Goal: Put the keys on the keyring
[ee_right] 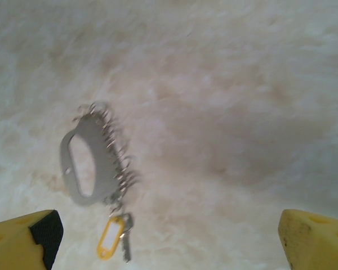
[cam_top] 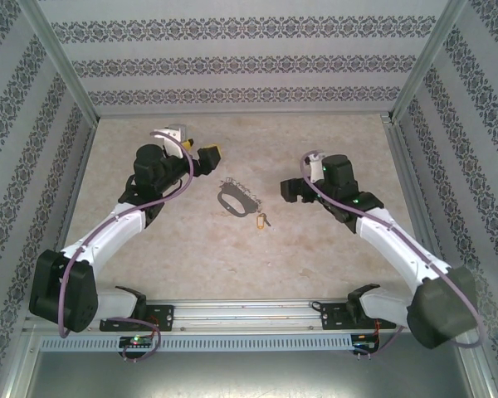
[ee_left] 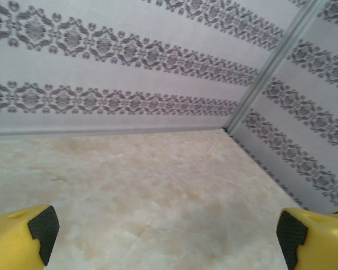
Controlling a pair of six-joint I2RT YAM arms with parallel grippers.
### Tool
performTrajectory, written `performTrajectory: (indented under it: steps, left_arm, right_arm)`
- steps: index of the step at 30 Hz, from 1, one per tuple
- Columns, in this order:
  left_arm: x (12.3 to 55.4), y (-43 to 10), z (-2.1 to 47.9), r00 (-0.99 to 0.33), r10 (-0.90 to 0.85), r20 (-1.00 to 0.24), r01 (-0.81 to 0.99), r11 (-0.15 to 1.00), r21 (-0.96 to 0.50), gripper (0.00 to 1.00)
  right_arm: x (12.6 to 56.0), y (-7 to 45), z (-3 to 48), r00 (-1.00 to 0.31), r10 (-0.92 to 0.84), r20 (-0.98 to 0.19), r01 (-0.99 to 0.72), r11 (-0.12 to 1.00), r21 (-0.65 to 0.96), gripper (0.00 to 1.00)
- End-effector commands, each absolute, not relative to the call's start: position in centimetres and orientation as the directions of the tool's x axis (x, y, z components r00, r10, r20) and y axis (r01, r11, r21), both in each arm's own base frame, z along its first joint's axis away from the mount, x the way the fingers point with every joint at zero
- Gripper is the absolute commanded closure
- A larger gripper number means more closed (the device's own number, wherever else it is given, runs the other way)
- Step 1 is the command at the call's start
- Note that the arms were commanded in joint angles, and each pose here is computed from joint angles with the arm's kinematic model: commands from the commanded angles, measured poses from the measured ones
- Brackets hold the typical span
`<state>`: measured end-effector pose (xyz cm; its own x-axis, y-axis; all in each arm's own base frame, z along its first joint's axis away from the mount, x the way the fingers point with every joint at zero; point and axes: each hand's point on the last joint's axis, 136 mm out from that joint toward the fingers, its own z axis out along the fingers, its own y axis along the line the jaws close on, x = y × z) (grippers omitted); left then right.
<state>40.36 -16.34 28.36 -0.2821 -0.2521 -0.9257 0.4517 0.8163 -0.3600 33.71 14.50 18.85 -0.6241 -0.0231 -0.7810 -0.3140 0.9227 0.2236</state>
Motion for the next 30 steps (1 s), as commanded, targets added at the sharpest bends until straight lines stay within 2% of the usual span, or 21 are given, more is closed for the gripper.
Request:
performTrajectory:
  steps: [1,8,13,16,20,24,30]
  left_arm:
    - [40.4,-14.3,29.3,-0.161,-0.21,-0.964,0.403,0.878,-0.259,0.0]
    - [39.1,-11.4,27.4,0.081,-0.061,-0.995,0.3,0.953,-0.034,0.0]
    - [39.0,-8.3,23.3,0.022,0.098,-0.995,0.128,0.987,0.1,0.0]
    - [38.9,-6.3,21.2,-0.009,0.147,-0.989,0.021,0.989,0.146,0.0]
    - [38.5,-4.7,18.7,-0.037,0.152,-0.988,-0.065,0.986,0.154,0.0]
    - [38.5,-4.3,17.0,-0.049,0.149,-0.988,-0.087,0.984,0.153,0.0]
    - [38.7,-3.9,17.0,-0.031,0.158,-0.987,-0.114,0.98,0.16,0.0]
  right_arm:
    - [35.3,10.5,19.9,-0.53,0.069,-0.845,-0.131,0.978,0.163,0.02]
    - [37.0,4.1,18.7,-0.354,0.107,-0.929,0.157,0.986,0.053,0.02]
    - [37.2,-0.1,16.9,-0.304,0.099,-0.948,0.349,0.937,-0.014,0.02]
    - [37.4,-1.2,17.5,-0.302,0.04,-0.952,0.384,0.92,-0.083,0.02]
    - [37.0,-2.0,16.6,-0.351,-0.026,-0.936,0.392,0.904,-0.172,0.02]
    - [36.8,-2.5,15.7,-0.321,-0.026,-0.947,0.389,0.908,-0.157,0.02]
    - [37.0,-2.9,14.8,-0.277,-0.027,-0.961,0.373,0.918,-0.133,0.02]
